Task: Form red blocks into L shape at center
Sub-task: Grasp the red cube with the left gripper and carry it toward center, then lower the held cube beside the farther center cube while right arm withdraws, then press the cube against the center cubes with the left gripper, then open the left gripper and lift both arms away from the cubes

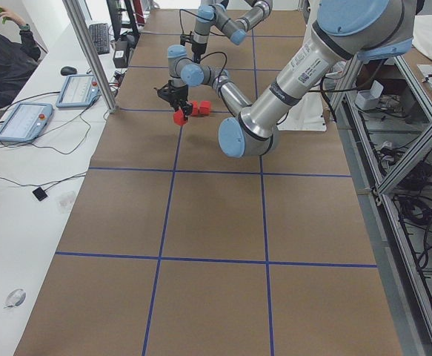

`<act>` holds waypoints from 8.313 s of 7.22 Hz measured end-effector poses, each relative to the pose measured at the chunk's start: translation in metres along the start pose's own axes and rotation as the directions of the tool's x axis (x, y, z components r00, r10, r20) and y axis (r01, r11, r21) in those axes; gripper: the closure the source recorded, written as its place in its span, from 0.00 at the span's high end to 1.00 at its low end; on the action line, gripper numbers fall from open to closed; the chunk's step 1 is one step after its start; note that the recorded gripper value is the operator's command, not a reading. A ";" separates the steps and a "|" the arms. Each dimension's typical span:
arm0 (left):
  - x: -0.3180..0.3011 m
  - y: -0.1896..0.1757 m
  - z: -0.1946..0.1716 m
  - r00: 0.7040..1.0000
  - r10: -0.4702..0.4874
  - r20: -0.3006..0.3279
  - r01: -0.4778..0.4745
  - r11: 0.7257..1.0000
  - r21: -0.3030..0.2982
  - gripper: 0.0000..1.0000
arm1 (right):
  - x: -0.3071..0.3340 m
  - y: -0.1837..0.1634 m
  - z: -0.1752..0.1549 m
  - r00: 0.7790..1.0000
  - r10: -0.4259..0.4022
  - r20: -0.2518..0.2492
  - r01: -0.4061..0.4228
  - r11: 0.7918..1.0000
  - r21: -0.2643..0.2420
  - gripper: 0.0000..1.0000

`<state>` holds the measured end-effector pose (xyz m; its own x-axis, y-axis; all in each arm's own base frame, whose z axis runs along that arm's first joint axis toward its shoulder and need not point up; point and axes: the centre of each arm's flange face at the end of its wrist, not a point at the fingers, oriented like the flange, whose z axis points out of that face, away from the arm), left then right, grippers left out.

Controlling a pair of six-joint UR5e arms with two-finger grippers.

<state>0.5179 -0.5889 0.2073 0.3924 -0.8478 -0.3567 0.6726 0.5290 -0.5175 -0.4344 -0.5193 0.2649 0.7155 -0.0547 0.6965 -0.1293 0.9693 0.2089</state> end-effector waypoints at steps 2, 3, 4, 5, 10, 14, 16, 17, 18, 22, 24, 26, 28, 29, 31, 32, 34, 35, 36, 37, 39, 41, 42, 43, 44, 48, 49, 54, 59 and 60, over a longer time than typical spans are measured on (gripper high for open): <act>0.009 0.019 -0.003 0.965 -0.263 -0.008 0.263 0.965 -0.018 0.00 | 0.010 -0.006 -0.002 1.000 0.016 -0.003 -0.016 1.000 -0.002 0.99; 0.014 0.028 -0.002 0.931 -0.364 -0.013 0.363 0.931 -0.030 0.00 | 0.015 -0.012 -0.006 1.000 0.027 0.003 -0.027 1.000 -0.007 0.99; 0.018 0.043 0.002 0.900 -0.436 -0.005 0.435 0.900 -0.037 0.00 | 0.021 -0.018 -0.011 0.999 0.039 0.013 -0.039 0.999 -0.015 0.99; 0.018 0.059 0.008 0.877 -0.480 0.003 0.480 0.877 -0.036 0.00 | 0.025 -0.022 -0.014 0.999 0.047 0.021 -0.047 0.999 -0.019 0.99; 0.013 0.078 0.026 0.813 -0.582 -0.001 0.582 0.813 -0.007 0.00 | 0.025 -0.024 -0.019 0.998 0.059 0.030 -0.058 0.998 -0.021 0.99; 0.014 0.077 0.030 0.824 -0.567 0.000 0.567 0.824 -0.005 0.00 | 0.028 -0.026 -0.020 0.998 0.051 0.031 -0.051 0.999 -0.020 0.99; 0.014 0.075 0.036 0.825 -0.565 0.007 0.565 0.825 0.004 0.00 | 0.059 -0.040 -0.025 0.997 0.062 0.036 -0.060 0.997 -0.047 0.99; 0.014 0.076 0.038 0.826 -0.563 0.009 0.563 0.826 0.004 0.00 | 0.076 -0.048 -0.028 0.999 0.038 0.035 -0.037 0.998 -0.053 0.99; 0.014 0.079 0.038 0.828 -0.561 0.010 0.561 0.828 0.001 0.00 | 0.085 -0.052 -0.028 0.999 0.023 0.032 -0.022 0.998 -0.056 0.99; 0.018 0.095 0.038 0.830 -0.557 0.020 0.557 0.830 -0.003 0.00 | 0.092 -0.055 -0.027 0.999 0.017 0.030 -0.016 0.998 -0.059 0.99; 0.021 0.101 0.040 0.829 -0.558 0.024 0.558 0.830 -0.001 0.00 | 0.094 -0.057 -0.029 0.999 0.020 0.030 -0.018 0.998 -0.055 0.99; 0.022 0.103 0.038 0.831 -0.555 0.022 0.556 0.831 -0.005 0.00 | 0.095 -0.057 -0.030 0.999 0.020 0.029 -0.019 0.998 -0.055 0.99; 0.023 0.104 0.036 0.833 -0.553 0.021 0.553 0.833 -0.007 0.00 | 0.095 -0.057 -0.030 0.999 0.021 0.029 -0.019 0.998 -0.054 0.99; 0.023 0.103 0.036 0.833 -0.552 0.021 0.553 0.833 -0.007 0.00 | 0.095 -0.057 -0.029 0.999 0.021 0.029 -0.019 0.998 -0.054 0.99; 0.023 0.103 0.037 0.833 -0.552 0.022 0.553 0.833 -0.006 0.06 | 0.095 -0.057 -0.029 0.999 0.021 0.028 -0.020 0.998 -0.055 0.99; 0.023 0.105 0.038 0.835 -0.550 0.024 0.550 0.835 -0.005 0.12 | 0.095 -0.057 -0.029 0.999 0.021 0.028 -0.020 0.998 -0.055 0.99; 0.022 0.106 0.040 0.837 -0.546 0.027 0.547 0.837 -0.002 0.23 | 0.095 -0.058 -0.029 0.999 0.022 0.028 -0.021 0.998 -0.054 0.99; 0.022 0.106 0.041 0.837 -0.547 0.027 0.547 0.837 -0.002 0.24 | 0.095 -0.058 -0.029 0.999 0.022 0.028 -0.020 0.998 -0.054 0.99; 0.022 0.106 0.041 0.836 -0.548 0.027 0.548 0.836 -0.002 0.24 | 0.095 -0.058 -0.029 0.999 0.022 0.028 -0.020 0.998 -0.054 0.99; 0.022 0.105 0.041 0.834 -0.551 0.028 0.551 0.834 -0.001 0.25 | 0.095 -0.058 -0.029 0.999 0.021 0.028 -0.020 0.998 -0.055 0.99; 0.022 0.105 0.041 0.832 -0.554 0.027 0.555 0.832 0.000 0.41 | 0.093 -0.058 -0.030 0.999 0.022 0.030 -0.020 0.998 -0.053 0.99; 0.022 0.105 0.041 0.829 -0.558 0.027 0.558 0.830 0.000 0.44 | 0.094 -0.057 -0.030 0.999 0.022 0.029 -0.020 0.998 -0.053 0.99; 0.022 0.105 0.041 0.829 -0.559 0.027 0.559 0.829 0.000 0.45 | 0.095 -0.057 -0.029 0.999 0.022 0.027 -0.021 0.998 -0.054 0.99; 0.022 0.105 0.042 0.829 -0.559 0.027 0.559 0.829 0.000 0.49 | 0.095 -0.057 -0.029 0.999 0.022 0.027 -0.021 0.998 -0.055 0.99; 0.022 0.105 0.041 0.829 -0.559 0.027 0.559 0.829 0.000 0.51 | 0.095 -0.057 -0.028 0.999 0.022 0.027 -0.021 0.998 -0.055 0.99; 0.023 0.104 0.041 0.829 -0.559 0.026 0.559 0.829 0.000 0.96 | 0.096 -0.057 -0.028 0.999 0.023 0.026 -0.021 0.998 -0.055 0.99; 0.023 0.103 0.041 0.828 -0.561 0.026 0.561 0.828 0.000 1.00 | 0.096 -0.057 -0.028 0.999 0.023 0.026 -0.021 0.998 -0.055 0.99; 0.023 0.103 0.038 0.833 -0.553 0.031 0.553 0.833 -0.001 1.00 | 0.095 -0.057 -0.029 0.999 0.022 0.027 -0.021 0.998 -0.055 0.99; -0.002 0.079 -0.064 0.841 -0.539 0.046 0.540 0.841 -0.024 1.00 | 0.105 -0.066 -0.035 0.999 0.038 0.020 -0.037 0.998 -0.041 0.99; -0.012 0.057 -0.088 0.880 -0.474 0.035 0.475 0.880 -0.014 1.00 | 0.114 -0.070 -0.037 0.999 0.051 0.010 -0.051 0.998 -0.039 0.99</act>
<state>0.4965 -0.5454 0.1138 0.0481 -0.9980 -0.0410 0.7692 0.0632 -0.6359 -0.3182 -0.5849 0.3042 0.7012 -0.0073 0.7130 -0.1386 0.9795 0.1464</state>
